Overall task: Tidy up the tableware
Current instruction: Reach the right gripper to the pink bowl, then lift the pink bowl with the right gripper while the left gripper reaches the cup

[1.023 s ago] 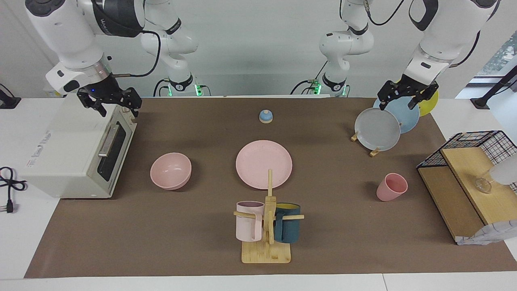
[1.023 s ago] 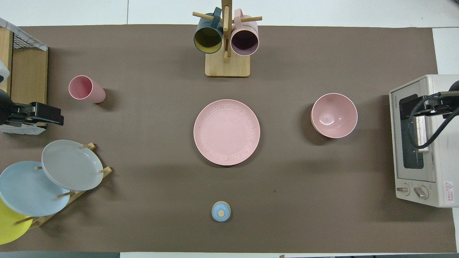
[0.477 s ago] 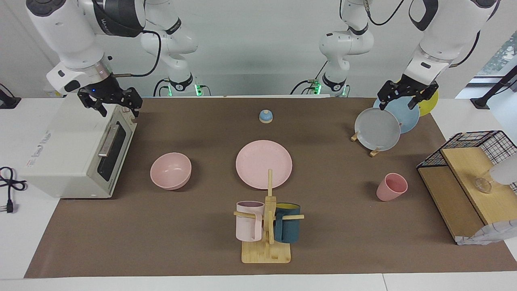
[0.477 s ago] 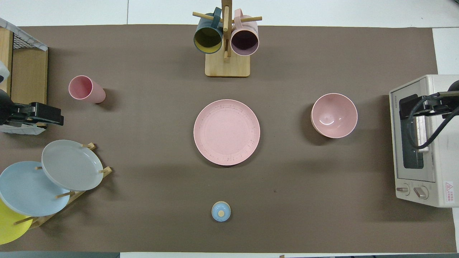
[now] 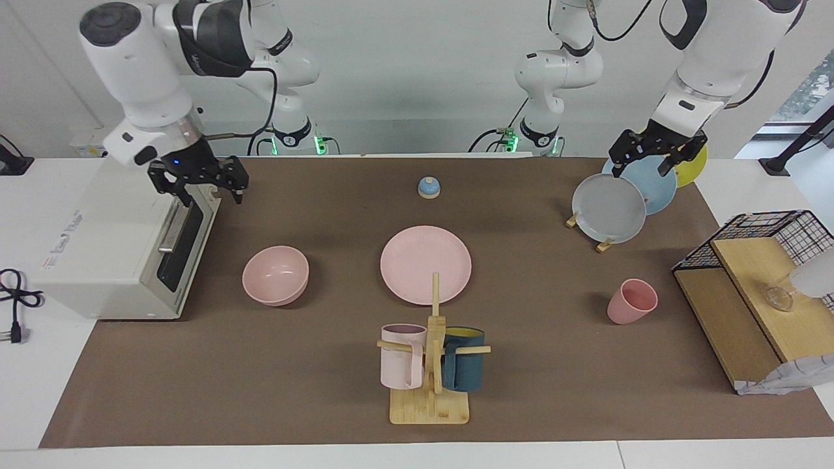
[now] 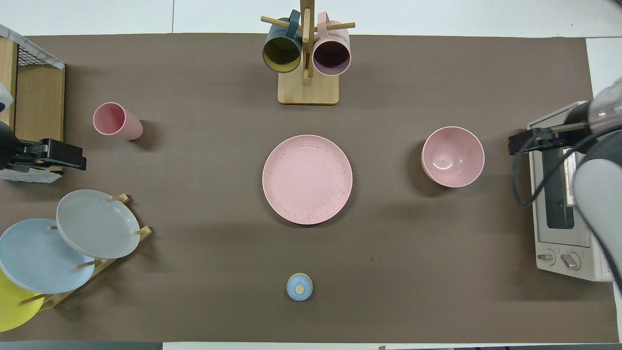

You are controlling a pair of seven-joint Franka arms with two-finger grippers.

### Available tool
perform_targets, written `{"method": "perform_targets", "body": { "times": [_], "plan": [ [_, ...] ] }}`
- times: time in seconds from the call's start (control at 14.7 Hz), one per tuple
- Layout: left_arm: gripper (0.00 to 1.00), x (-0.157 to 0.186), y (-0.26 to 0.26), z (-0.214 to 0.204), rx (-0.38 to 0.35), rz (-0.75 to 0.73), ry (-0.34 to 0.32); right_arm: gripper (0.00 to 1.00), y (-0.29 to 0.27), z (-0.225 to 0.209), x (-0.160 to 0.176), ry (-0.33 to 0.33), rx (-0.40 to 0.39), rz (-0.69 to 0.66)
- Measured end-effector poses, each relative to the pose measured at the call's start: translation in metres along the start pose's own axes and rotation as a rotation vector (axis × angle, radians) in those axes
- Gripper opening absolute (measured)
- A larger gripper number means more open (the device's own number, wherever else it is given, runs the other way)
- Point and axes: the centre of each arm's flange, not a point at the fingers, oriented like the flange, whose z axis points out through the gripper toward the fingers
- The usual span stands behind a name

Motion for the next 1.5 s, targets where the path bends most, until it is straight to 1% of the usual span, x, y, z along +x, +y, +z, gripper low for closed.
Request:
{"method": "perform_targets", "body": {
  "times": [0.14, 0.2, 0.41, 0.55, 0.68, 0.95, 1.02, 1.23, 1.3, 1.36, 1.5],
  "plan": [
    [1.00, 0.000, 0.000, 0.000, 0.000, 0.000, 0.000, 1.00, -0.052, 0.041, 0.013, 0.017, 0.002, -0.019],
    [1.00, 0.000, 0.000, 0.000, 0.000, 0.000, 0.000, 1.00, -0.068, 0.059, 0.021, 0.032, 0.003, -0.030],
    [1.00, 0.000, 0.000, 0.000, 0.000, 0.000, 0.000, 1.00, -0.083, 0.118, 0.037, 0.062, 0.005, -0.045],
    [1.00, 0.000, 0.000, 0.000, 0.000, 0.000, 0.000, 1.00, -0.084, 0.155, 0.032, 0.069, 0.006, -0.048],
    [1.00, 0.000, 0.000, 0.000, 0.000, 0.000, 0.000, 1.00, -0.086, 0.179, 0.021, 0.059, 0.006, -0.051],
    [1.00, 0.000, 0.000, 0.000, 0.000, 0.000, 0.000, 0.99, -0.086, 0.198, 0.010, 0.025, 0.004, -0.040],
    [1.00, 0.000, 0.000, 0.000, 0.000, 0.000, 0.000, 0.93, -0.086, 0.200, 0.009, 0.020, 0.003, -0.040],
    [1.00, 0.000, 0.000, 0.000, 0.000, 0.000, 0.000, 0.60, -0.085, 0.208, 0.005, 0.003, 0.001, -0.040],
    [1.00, 0.000, 0.000, 0.000, 0.000, 0.000, -0.001, 0.60, -0.085, 0.210, 0.005, 0.001, 0.001, -0.040],
    [1.00, 0.000, 0.000, 0.000, 0.000, 0.000, -0.001, 0.54, -0.085, 0.211, 0.005, -0.001, 0.001, -0.040],
    [1.00, 0.000, 0.000, 0.000, 0.000, 0.000, -0.001, 0.33, -0.085, 0.213, 0.005, -0.005, 0.000, -0.041]
  ]
}}
